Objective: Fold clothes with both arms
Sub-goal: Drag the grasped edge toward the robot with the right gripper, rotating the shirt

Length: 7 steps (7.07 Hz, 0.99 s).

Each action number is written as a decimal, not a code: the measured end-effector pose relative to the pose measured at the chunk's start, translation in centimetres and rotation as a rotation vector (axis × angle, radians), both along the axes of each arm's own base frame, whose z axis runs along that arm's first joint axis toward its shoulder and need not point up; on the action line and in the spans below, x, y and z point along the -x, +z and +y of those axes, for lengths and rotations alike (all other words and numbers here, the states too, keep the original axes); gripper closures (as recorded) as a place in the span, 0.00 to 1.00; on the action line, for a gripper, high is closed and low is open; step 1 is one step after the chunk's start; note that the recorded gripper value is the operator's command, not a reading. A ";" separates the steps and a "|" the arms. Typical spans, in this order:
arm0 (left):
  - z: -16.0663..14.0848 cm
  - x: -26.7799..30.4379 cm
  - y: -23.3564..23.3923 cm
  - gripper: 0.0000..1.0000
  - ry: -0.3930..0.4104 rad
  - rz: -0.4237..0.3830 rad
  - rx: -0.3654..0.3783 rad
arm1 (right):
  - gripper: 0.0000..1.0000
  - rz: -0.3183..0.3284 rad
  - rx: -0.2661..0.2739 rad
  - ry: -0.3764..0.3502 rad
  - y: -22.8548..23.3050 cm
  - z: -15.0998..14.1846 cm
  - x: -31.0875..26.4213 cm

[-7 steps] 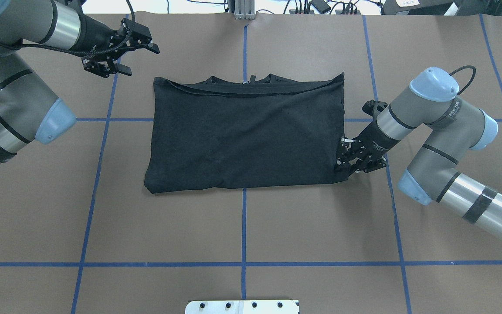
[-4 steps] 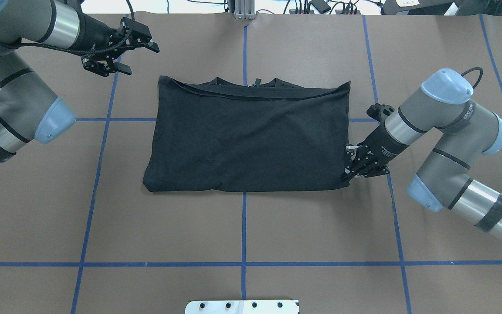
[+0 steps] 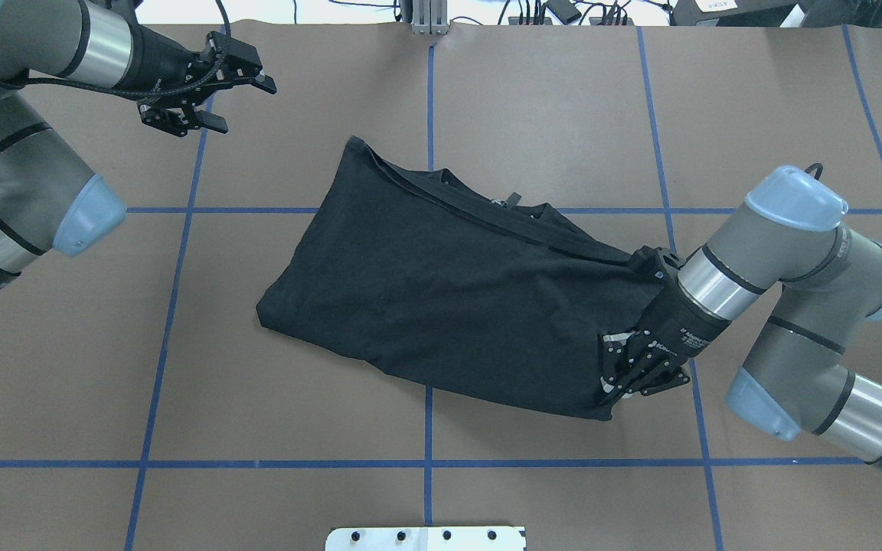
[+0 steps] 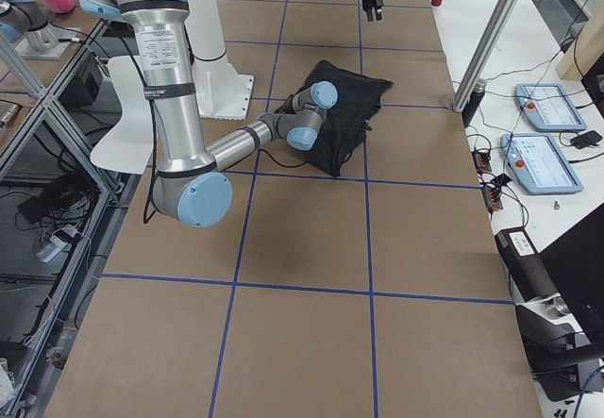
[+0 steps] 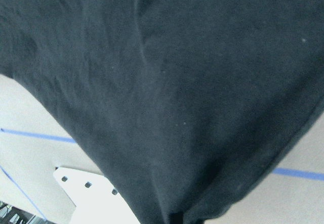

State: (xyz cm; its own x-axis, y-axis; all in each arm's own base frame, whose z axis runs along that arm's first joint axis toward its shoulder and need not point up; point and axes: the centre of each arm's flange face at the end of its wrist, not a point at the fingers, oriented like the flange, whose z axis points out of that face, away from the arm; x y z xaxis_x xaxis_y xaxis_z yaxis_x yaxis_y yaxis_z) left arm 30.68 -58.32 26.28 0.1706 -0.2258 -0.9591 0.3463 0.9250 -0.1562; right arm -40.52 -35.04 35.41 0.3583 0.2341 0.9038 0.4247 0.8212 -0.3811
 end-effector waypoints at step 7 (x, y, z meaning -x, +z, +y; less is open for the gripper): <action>0.8 0.2 1.7 0.00 0.011 -0.011 0.018 | 0.00 -0.043 0.070 -0.114 -8.0 3.9 3.4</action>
